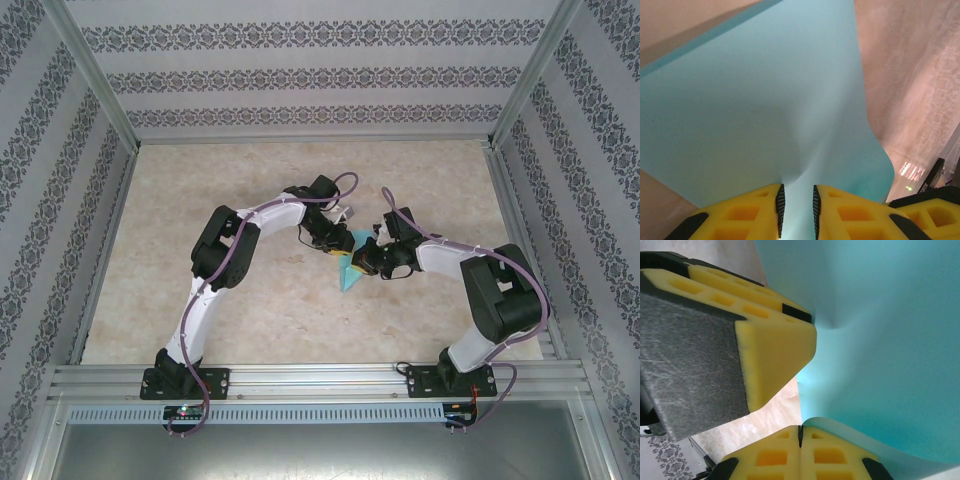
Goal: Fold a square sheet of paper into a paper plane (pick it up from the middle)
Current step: Third fold the triangle at the center of the table.
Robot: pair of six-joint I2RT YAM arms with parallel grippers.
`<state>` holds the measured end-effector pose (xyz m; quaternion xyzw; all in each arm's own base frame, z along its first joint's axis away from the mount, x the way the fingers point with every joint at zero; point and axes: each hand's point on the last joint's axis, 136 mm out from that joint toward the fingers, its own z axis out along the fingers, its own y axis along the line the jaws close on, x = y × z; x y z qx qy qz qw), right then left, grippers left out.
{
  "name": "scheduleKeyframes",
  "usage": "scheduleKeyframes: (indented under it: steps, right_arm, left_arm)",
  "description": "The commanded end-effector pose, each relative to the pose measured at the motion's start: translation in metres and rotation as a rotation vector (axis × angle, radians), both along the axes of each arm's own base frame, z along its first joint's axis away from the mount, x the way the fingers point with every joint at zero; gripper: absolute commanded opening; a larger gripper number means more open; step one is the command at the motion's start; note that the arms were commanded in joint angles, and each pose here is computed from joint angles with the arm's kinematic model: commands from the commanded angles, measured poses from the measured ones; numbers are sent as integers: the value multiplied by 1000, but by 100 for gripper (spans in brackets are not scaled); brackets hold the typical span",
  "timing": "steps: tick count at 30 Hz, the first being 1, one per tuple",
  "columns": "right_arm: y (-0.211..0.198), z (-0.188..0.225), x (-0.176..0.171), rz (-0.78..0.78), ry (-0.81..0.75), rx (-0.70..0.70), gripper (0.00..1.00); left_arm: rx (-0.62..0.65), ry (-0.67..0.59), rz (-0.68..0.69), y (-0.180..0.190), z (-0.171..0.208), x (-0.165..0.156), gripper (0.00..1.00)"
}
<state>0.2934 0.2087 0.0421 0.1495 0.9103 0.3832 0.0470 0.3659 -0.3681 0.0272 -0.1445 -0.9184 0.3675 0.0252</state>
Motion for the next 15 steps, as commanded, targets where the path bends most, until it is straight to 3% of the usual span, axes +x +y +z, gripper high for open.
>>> scheduleKeyframes:
  steps: [1, 15]
  right_arm:
    - [3, 0, 3, 11, -15, -18, 2]
    - [-1, -12, -7, 36, 8, -60, 2]
  left_arm:
    - [14, 17, 29, 8, 2, 0, 27]
    - [-32, 3, 46, 2, 20, 5, 28]
